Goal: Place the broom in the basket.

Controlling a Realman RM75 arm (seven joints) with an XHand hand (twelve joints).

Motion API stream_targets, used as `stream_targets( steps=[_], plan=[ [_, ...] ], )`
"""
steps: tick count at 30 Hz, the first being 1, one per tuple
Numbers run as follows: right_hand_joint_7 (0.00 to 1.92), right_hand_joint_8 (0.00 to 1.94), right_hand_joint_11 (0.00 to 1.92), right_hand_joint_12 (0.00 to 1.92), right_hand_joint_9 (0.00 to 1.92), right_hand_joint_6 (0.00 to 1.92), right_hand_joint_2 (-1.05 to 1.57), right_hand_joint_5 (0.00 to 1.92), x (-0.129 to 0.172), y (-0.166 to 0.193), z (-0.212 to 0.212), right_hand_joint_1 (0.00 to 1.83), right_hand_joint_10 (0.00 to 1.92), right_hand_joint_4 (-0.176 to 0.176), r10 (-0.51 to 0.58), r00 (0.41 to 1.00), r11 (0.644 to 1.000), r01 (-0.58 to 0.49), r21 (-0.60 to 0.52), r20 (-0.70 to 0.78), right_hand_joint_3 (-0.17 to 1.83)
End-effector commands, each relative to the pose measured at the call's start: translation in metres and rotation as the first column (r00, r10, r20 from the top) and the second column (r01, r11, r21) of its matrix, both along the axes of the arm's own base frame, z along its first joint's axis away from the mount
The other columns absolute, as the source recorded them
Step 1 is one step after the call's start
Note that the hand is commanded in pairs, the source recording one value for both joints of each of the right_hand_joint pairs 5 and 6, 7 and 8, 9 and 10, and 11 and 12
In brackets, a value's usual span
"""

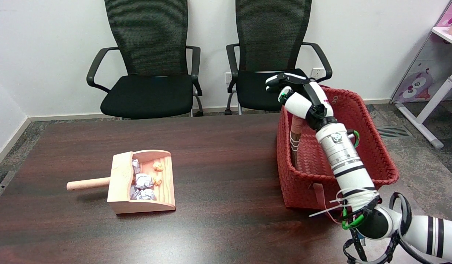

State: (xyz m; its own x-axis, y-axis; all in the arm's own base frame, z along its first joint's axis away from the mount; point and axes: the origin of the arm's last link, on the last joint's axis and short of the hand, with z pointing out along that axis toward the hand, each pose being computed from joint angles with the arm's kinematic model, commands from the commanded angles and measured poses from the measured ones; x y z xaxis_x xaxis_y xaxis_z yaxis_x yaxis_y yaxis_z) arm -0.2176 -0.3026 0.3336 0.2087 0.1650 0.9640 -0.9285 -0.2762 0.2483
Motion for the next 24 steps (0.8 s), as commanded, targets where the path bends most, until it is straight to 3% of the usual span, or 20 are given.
stream_targets(
  steps=[1,5,11,15,22,24],
  plan=[
    [0.77,0.77,0.44,0.44,0.21,0.77,0.86,0.77,0.025,-0.006,-0.003,0.66,0.21,-0.154,0.094,0.995,0.996,-0.094,0.007,-0.014,1.42],
    [0.65,0.65,0.41,0.41,0.2,0.65,0.8,0.65,0.03,-0.004,-0.001,0.65,0.2,-0.16,0.11,0.994,0.994,-0.11,-0.001,-0.005,1.37],
    [0.35,0.35,0.35,0.35,0.18,0.35,0.69,0.35,0.04,0.008,0.01,0.6,0.18,-0.176,0.187,0.982,0.98,-0.186,-0.066,-0.002,1.04],
    [0.27,0.27,0.32,0.32,0.17,0.27,0.63,0.27,0.049,0.022,0.024,0.58,0.17,-0.176,0.294,0.956,0.942,-0.291,-0.165,-0.007,0.82],
    [0.24,0.24,0.4,0.4,0.21,0.24,0.66,0.24,0.072,0.043,0.047,0.59,0.21,-0.176,0.445,0.896,0.853,-0.427,-0.3,-0.012,0.76],
    [0.23,0.23,0.46,0.46,0.25,0.23,0.71,0.23,0.078,0.045,0.051,0.6,0.25,-0.176,0.455,0.89,0.846,-0.443,-0.297,-0.031,0.72]
  ],
)
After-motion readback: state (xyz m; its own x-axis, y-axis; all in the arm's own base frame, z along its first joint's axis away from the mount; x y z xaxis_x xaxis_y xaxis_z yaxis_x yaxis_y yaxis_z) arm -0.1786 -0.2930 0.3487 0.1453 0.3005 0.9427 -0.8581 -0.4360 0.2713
